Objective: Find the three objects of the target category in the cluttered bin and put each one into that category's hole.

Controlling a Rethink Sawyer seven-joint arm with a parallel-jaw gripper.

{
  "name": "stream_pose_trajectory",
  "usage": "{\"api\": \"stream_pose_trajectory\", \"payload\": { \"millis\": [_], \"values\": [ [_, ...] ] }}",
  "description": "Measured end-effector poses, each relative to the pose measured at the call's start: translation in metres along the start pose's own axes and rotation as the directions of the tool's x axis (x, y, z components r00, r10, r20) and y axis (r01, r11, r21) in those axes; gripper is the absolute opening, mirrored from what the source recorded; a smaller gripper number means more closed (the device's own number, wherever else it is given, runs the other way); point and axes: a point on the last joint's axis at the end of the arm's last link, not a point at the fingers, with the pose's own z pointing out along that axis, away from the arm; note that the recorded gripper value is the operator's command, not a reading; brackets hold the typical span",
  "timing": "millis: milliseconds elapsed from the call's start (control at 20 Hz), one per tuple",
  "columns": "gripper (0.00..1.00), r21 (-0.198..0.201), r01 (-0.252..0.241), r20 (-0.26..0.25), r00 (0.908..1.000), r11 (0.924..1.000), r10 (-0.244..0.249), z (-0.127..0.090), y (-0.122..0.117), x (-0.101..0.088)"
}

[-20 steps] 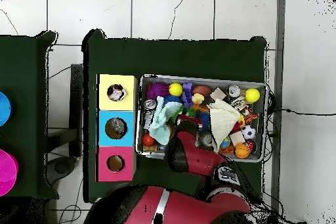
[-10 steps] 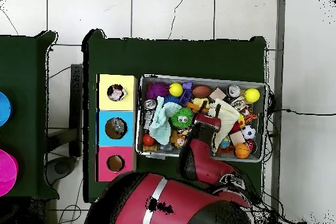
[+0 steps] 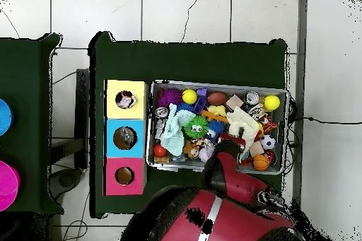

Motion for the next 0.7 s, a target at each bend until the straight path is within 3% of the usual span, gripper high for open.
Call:
{"api": "stream_pose_trajectory", "payload": {
  "millis": [50,350,450,550,700],
  "values": [
    [1.00,-0.008,-0.026,-0.037,0.9990,0.9996,0.026,-0.003,0.000,-0.012],
    [1.00,-0.039,-0.056,-0.173,0.9837,0.9977,0.048,-0.023,0.014,-0.025],
    [1.00,-0.060,-0.068,-0.244,0.9684,0.9959,0.052,-0.036,0.026,-0.030],
    [1.00,-0.067,-0.075,-0.270,0.9612,0.9949,0.054,-0.041,0.030,-0.031],
    [1.00,-0.082,-0.099,-0.344,0.9366,0.9917,0.065,-0.056,0.039,-0.034]
  ]
}}
